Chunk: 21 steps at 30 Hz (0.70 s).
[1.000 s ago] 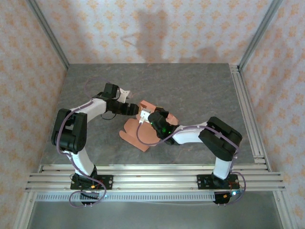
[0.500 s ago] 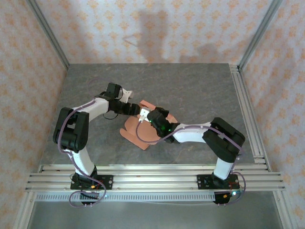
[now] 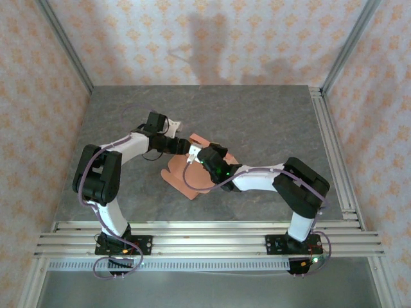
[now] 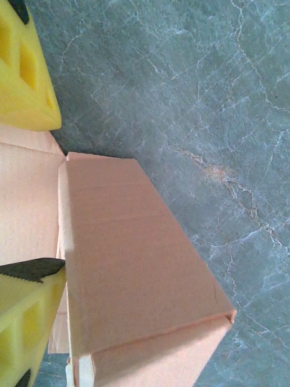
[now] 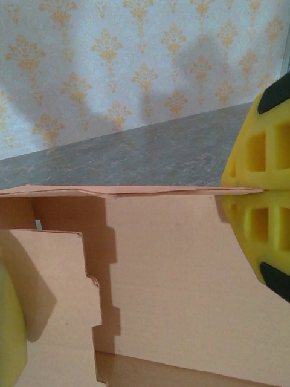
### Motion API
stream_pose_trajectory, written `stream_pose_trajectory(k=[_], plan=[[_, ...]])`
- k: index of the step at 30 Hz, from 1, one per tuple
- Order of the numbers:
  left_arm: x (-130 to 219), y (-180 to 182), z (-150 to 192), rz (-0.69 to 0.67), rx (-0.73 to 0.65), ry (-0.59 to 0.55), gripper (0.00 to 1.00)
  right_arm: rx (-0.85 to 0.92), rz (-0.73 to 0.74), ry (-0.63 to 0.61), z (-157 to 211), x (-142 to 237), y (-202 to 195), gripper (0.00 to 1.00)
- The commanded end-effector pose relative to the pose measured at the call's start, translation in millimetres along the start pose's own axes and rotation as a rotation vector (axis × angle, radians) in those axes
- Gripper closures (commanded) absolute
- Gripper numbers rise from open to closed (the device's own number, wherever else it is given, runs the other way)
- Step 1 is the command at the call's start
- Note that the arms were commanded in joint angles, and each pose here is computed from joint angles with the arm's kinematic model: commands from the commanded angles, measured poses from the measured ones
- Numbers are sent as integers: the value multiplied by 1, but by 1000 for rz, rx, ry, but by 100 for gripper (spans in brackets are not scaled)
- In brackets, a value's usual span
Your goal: Fold the paper box
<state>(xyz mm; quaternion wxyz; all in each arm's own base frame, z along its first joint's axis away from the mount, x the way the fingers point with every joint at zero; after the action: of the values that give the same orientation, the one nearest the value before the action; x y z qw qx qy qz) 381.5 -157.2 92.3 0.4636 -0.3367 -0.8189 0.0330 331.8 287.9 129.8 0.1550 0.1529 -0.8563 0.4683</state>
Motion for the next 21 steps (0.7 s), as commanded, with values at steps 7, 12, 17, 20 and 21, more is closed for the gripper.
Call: stream_pose_trajectory(k=[7, 12, 17, 20, 21], plan=[[-8, 2, -10, -66, -89, -94, 42, 28, -93, -5, -3, -1, 19, 100], [-9, -3, -12, -53, -139, -116, 43, 30, -120, 10, -1, -2, 24, 100], [-9, -10, -15, -16, -158, -138, 42, 14, -153, 23, -2, -2, 28, 100], [-8, -10, -14, -27, -155, -134, 40, 24, -117, 29, -2, -6, 26, 100], [-7, -9, -14, -31, -153, -134, 40, 47, -104, 30, 0, -7, 26, 100]])
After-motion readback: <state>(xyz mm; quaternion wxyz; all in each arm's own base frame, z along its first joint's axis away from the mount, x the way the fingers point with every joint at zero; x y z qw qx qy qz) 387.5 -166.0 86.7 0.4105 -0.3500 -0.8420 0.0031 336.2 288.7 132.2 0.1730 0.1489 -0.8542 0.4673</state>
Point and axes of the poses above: each hand's point on the last joint's axis, 136 mm out from that joint toward the fingers, its own x axis back along the fingers, its own y axis along the line the jaws close on, z = x × y, the point moved 3 cm from there along x, back along the fingers, and after that the axes turned 14 degrees about -x, right-handed, at the moved point
